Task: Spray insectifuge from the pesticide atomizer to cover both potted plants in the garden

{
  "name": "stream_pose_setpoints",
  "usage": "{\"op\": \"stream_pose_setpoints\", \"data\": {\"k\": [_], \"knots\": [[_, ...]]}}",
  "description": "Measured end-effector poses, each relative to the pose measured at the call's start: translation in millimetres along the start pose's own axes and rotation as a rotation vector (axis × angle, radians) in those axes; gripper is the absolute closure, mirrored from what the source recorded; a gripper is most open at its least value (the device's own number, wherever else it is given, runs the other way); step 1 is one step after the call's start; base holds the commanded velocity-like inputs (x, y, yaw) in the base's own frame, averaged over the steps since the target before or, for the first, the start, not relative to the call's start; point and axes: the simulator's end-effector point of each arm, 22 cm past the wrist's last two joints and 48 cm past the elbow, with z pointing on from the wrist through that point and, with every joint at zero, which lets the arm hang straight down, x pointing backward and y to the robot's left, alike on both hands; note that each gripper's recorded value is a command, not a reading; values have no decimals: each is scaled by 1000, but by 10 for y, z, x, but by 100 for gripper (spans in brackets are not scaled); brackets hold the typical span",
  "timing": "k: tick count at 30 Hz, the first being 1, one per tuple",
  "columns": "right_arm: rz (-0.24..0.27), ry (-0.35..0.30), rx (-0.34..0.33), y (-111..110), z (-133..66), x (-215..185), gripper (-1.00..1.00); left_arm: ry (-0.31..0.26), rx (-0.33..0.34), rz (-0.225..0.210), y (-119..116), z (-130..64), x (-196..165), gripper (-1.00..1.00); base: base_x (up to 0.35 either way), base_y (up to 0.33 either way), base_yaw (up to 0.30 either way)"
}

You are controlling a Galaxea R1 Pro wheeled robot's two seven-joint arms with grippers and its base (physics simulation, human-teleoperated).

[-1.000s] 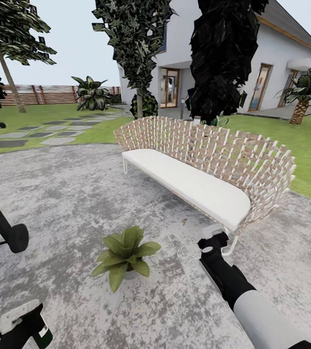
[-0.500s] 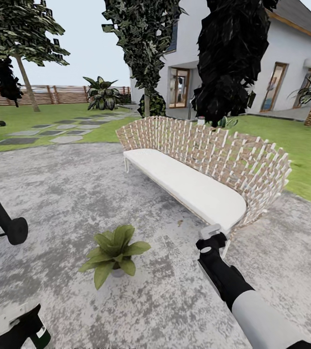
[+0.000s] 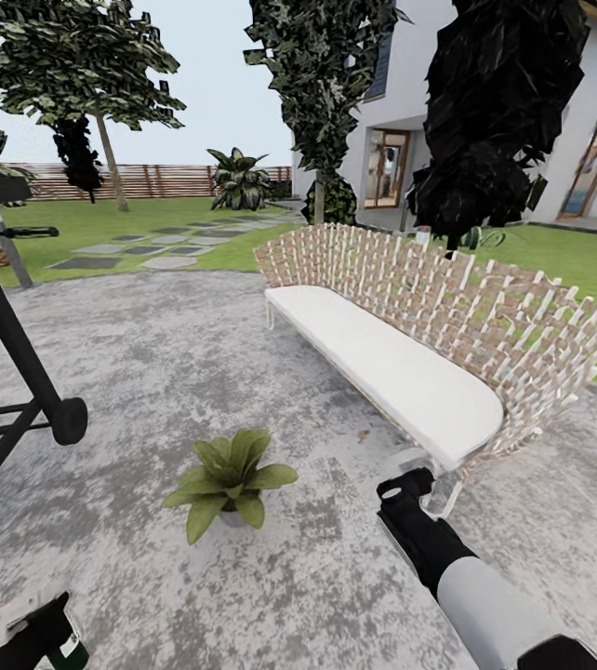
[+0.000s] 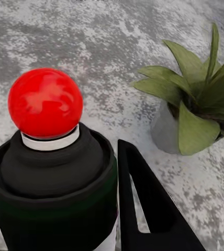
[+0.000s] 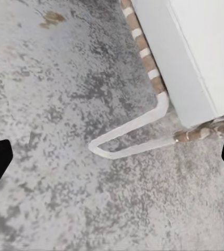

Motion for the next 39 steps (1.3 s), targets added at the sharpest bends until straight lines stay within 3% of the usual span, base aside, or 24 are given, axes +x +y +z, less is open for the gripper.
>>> {"op": "stream_pose_setpoints", "data": {"k": [5, 11, 15, 17, 25, 39], "knots": [[2, 1, 0, 1, 2, 3, -100, 6, -45, -17, 226, -31, 49, 100, 291, -29, 266], [9, -2, -2, 5, 9, 9, -100, 5, -53, -19, 261, -40, 47, 100, 235, -233, 145], [-52, 135, -39, 3, 191, 441, -100, 4, -54, -18, 263, -40, 40, 100, 68, -319, 11], [-62, 168, -61, -15, 247, 501, -100, 7, -55, -18, 265, -40, 46, 100, 9, -331, 2], [-19, 196, -83, -4, 262, 554, -100, 8, -55, -18, 263, -39, 47, 100, 2, -335, 0], [-13, 200, -80, -33, 273, 573, -100, 4, -53, -17, 252, -40, 31, 100, 0, -338, 0]]}}
